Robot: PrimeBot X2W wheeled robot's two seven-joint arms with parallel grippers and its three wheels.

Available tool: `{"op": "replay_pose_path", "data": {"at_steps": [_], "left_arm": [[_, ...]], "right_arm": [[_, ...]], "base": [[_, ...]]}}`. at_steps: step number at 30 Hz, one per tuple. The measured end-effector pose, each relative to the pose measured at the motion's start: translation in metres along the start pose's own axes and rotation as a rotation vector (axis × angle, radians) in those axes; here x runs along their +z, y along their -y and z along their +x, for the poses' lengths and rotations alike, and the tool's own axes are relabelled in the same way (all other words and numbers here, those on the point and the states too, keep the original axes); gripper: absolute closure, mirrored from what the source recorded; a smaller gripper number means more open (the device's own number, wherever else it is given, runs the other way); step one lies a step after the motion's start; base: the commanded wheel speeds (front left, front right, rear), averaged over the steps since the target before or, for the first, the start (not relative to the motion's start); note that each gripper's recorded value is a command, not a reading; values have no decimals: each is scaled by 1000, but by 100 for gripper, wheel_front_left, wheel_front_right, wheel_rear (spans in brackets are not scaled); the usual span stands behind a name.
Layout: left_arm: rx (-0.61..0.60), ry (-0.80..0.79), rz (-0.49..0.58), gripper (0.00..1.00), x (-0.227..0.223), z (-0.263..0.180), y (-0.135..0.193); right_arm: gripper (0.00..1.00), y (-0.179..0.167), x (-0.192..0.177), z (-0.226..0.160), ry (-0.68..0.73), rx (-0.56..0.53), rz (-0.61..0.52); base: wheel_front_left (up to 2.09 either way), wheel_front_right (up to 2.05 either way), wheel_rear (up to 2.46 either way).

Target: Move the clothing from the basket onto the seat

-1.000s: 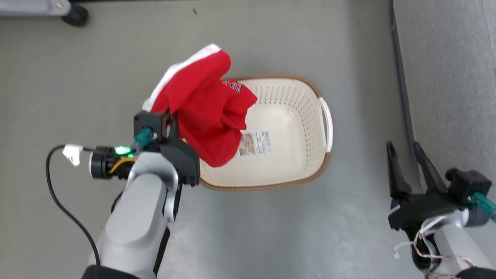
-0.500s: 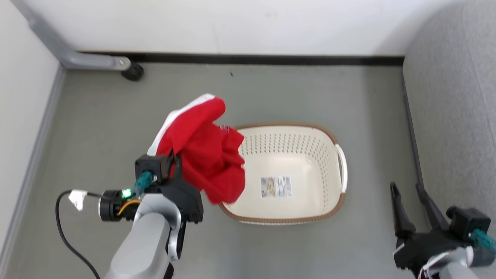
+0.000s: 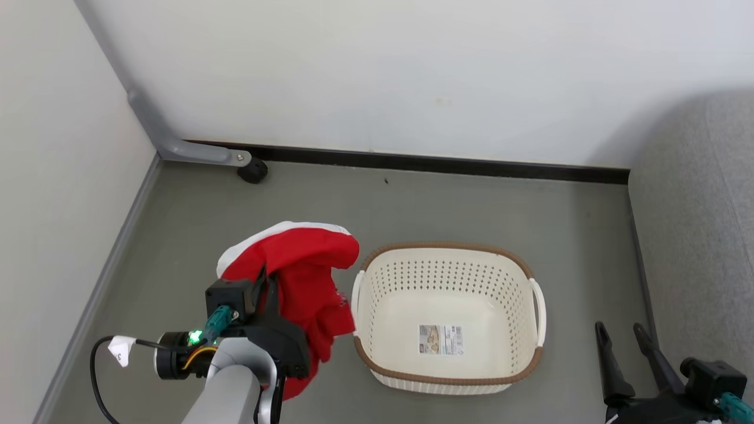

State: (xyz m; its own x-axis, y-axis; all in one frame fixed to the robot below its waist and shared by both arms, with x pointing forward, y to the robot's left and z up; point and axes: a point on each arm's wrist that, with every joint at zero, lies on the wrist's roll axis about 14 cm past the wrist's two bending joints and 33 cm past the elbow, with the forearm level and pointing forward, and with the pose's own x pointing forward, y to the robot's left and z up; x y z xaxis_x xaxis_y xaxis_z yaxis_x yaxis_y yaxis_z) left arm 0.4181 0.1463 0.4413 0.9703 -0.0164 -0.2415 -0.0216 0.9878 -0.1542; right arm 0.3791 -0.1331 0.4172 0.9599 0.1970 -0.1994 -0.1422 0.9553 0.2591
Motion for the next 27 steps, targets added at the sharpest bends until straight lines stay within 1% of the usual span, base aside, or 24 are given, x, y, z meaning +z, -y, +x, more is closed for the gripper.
{"op": "replay_pose_path", "data": {"at_steps": [13, 18, 21, 27], "left_arm": [[50, 103, -29, 100, 22, -29, -22], [52, 140, -35, 100, 33, -31, -24], [50, 144, -38, 100, 33, -34, -24], [25, 171, -43, 100, 39, -36, -15]], "right_arm": [[0, -23, 17, -7, 56, 68, -44], [0, -27, 22, -8, 71, 79, -53], [0, -27, 24, -10, 79, 77, -55], [0, -22, 29, -15, 97, 60, -53]], "base": [[0, 0, 0], [0, 0, 0], [0, 0, 0], [0, 0, 0]]}}
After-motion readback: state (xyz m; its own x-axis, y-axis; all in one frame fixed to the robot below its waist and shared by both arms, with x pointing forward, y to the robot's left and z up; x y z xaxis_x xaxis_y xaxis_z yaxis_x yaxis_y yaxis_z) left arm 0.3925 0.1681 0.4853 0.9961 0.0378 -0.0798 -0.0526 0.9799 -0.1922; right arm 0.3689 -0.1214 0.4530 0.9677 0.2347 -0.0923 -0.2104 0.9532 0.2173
